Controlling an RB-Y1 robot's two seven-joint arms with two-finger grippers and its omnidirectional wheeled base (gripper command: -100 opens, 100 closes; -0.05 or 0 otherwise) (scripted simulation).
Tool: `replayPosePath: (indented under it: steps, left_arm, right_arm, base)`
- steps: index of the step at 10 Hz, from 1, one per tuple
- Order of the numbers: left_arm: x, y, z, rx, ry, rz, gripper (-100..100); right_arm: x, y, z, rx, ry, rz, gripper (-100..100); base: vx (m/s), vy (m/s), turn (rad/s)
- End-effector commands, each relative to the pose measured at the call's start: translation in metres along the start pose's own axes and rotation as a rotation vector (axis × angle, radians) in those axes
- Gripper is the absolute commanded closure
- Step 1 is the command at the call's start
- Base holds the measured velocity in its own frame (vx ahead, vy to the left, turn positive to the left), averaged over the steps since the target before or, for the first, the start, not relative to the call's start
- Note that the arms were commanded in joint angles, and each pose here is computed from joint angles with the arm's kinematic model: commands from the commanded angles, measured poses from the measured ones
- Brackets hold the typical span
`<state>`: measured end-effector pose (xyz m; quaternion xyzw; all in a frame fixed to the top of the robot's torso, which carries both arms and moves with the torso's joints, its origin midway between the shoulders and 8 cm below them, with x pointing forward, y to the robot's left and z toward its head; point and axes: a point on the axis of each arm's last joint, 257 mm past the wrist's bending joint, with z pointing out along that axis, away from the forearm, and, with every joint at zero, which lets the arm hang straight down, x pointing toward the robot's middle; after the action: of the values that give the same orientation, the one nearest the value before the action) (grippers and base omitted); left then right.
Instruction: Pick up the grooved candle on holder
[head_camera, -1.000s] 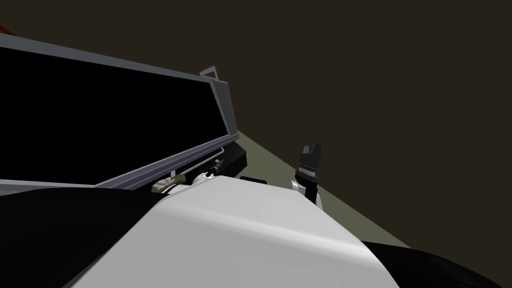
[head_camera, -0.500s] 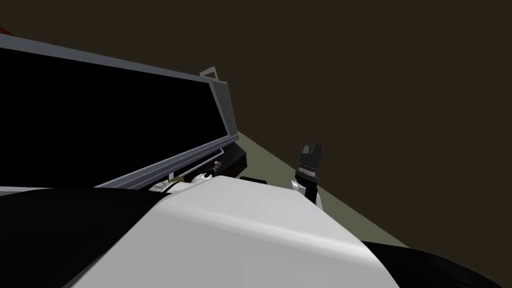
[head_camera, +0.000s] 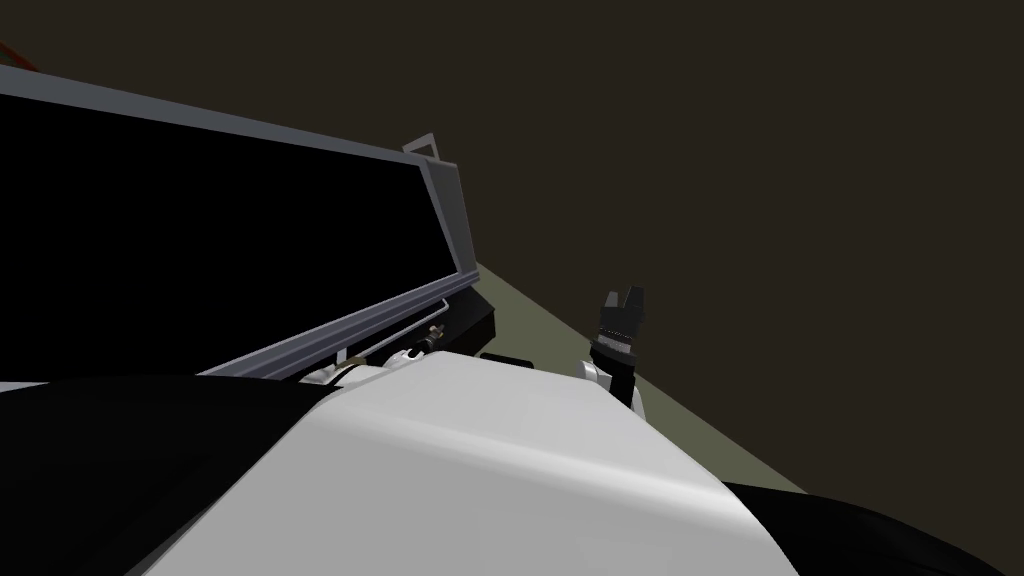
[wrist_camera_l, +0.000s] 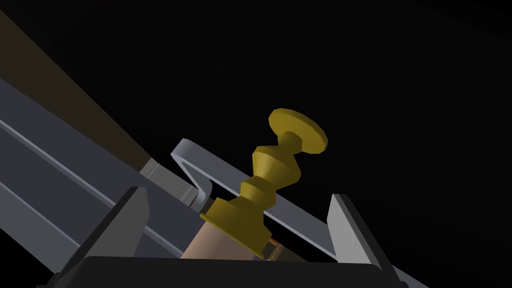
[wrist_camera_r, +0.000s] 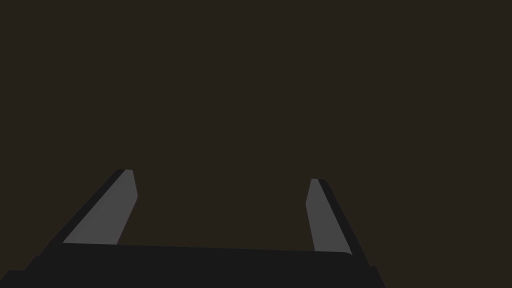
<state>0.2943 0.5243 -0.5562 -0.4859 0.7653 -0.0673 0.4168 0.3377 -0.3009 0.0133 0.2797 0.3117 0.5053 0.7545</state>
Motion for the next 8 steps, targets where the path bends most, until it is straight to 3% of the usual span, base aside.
replayPosePath:
  steps: [1,3,4,8]
  left_arm:
    - [0.0137,0.0021,-0.0046,0.007,0.007,0.009,-100]
    - [0.0124,0.0037,-0.0042,0.0,0.007,0.006,-100]
    - [0.0129,0.0034,-0.0046,0.004,0.007,0.008,100]
    - [0.0127,0.0044,-0.0048,0.001,0.007,0.01,100]
  right_arm:
    - [0.0,0.0,0.0,0.0,0.0,0.0,0]
    - [0.0,0.0,0.0,0.0,0.0,0.0,0]
    - [0.0,0.0,0.0,0.0,0.0,0.0,0]
    - [0.0,0.0,0.0001,0.0,0.0,0.0,0]
  base:
    - [0.112,0.069,0.075]
    - [0.074,0.042,0.026]
    - [0.006,0.002,-0.002]
    - [0.0,0.0,0.0]
